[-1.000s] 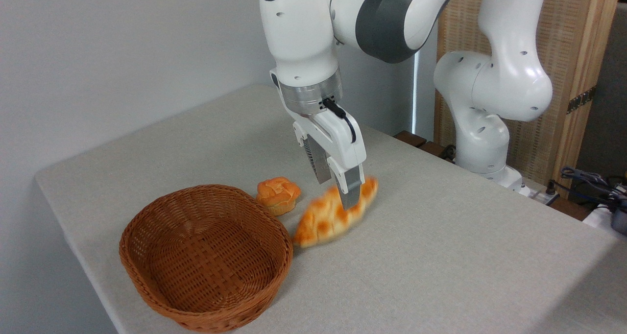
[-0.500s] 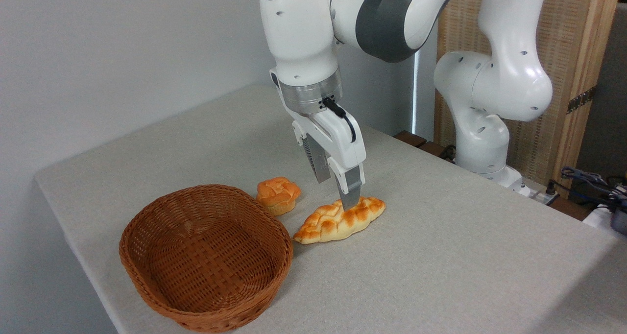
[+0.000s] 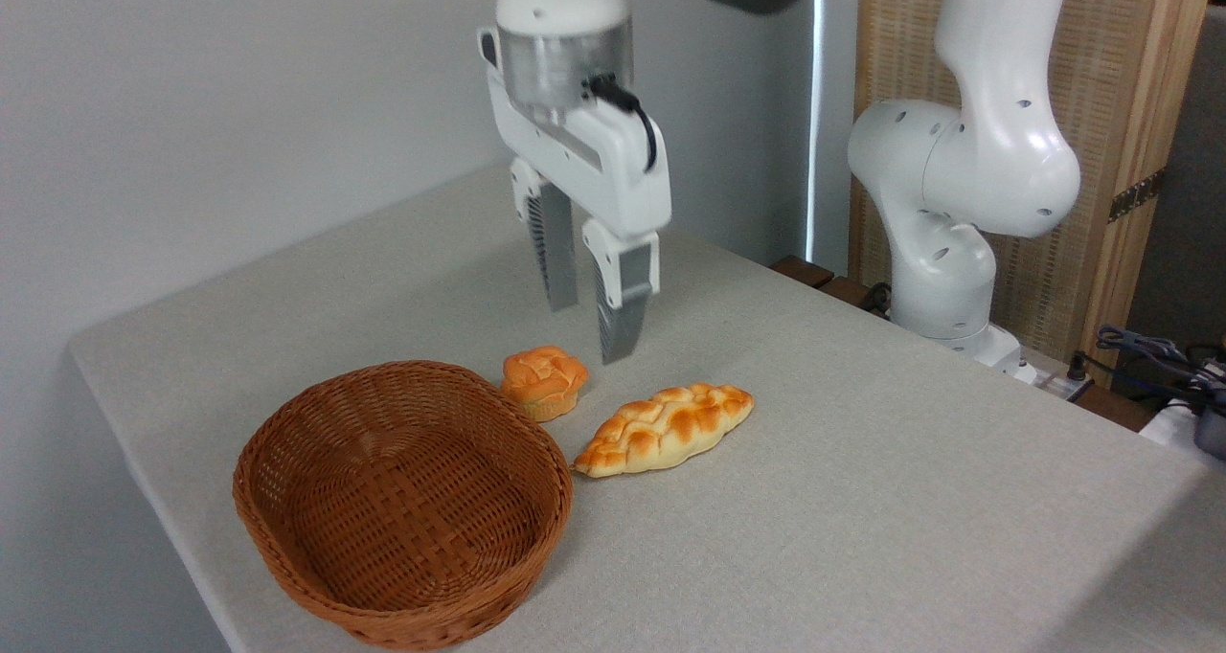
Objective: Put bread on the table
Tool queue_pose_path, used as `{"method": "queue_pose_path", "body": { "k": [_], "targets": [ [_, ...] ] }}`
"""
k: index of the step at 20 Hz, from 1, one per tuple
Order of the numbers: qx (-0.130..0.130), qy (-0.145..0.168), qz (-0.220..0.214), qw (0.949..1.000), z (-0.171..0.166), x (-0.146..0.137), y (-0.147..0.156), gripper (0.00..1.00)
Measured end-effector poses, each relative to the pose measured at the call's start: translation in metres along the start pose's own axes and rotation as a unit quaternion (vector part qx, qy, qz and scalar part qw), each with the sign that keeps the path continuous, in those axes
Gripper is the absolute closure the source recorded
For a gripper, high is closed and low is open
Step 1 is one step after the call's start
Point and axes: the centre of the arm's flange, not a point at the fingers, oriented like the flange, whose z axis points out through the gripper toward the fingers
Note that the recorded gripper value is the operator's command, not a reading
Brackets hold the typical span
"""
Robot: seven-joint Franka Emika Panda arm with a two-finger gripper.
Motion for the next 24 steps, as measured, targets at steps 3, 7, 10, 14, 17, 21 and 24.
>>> {"method": "queue_pose_path", "body": {
  "k": [3, 7, 10, 14, 17, 21, 24],
  "targets": [
    [-0.001, -0.002, -0.024, 0.9997, -0.032, 0.024, -0.019, 0.0],
    [-0.005, -0.001, -0.049, 0.9988, -0.051, 0.071, -0.039, 0.0],
    [-0.009, -0.003, -0.075, 0.9971, -0.042, 0.096, -0.047, 0.0],
    [-0.01, -0.004, -0.078, 0.9969, -0.04, 0.1, -0.053, 0.0],
    [-0.01, -0.004, -0.079, 0.9968, -0.044, 0.098, -0.052, 0.0],
    [-0.01, -0.004, -0.08, 0.9967, -0.045, 0.096, -0.053, 0.0],
    [-0.012, -0.006, -0.08, 0.9967, -0.044, 0.092, -0.048, 0.0]
  ]
}}
